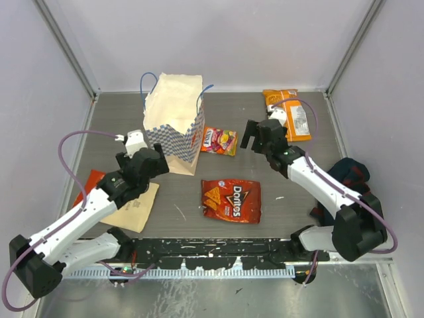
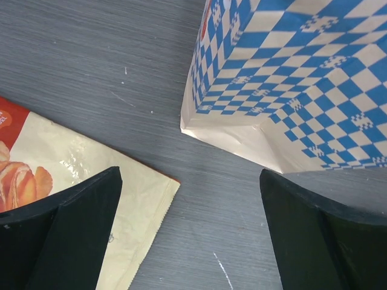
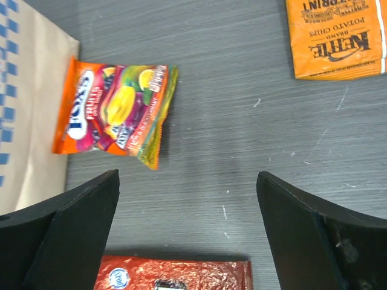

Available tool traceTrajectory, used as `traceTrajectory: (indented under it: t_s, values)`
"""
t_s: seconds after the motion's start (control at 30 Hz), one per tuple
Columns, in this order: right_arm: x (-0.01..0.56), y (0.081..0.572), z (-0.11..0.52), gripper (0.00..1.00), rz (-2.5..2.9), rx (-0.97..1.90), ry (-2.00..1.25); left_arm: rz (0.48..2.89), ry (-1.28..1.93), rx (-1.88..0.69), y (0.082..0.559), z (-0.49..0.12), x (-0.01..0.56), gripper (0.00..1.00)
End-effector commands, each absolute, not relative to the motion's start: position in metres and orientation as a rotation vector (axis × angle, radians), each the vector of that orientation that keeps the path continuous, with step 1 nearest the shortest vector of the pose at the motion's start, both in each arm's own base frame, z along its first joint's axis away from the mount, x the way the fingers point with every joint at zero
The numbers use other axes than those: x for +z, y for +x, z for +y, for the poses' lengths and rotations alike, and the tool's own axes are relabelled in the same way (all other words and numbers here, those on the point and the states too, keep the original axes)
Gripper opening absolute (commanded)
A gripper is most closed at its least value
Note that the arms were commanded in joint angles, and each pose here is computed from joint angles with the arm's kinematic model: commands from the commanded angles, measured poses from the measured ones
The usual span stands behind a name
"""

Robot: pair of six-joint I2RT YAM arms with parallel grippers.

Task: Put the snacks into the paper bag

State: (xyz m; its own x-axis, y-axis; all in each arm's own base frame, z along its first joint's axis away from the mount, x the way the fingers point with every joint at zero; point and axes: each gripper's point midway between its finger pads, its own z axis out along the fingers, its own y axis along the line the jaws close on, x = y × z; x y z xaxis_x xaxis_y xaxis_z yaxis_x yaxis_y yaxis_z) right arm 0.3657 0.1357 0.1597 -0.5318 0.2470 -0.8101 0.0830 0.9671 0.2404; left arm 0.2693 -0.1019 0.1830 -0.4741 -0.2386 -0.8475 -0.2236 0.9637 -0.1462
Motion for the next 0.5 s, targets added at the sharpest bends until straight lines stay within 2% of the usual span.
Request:
traceTrajectory:
  t_s: [0.0,0.47]
  values:
    - [0.207,0.365,0.147,1.00,2.000,0.339,0.207,2.000,-0.331,-0.109,0.264,-0.100,0.204,0.98]
    - [0.199,0.348,0.137,1.00,1.972,0.369,0.296,2.060,-0.334,-0.086,0.254,-0.096,0.189,0.98]
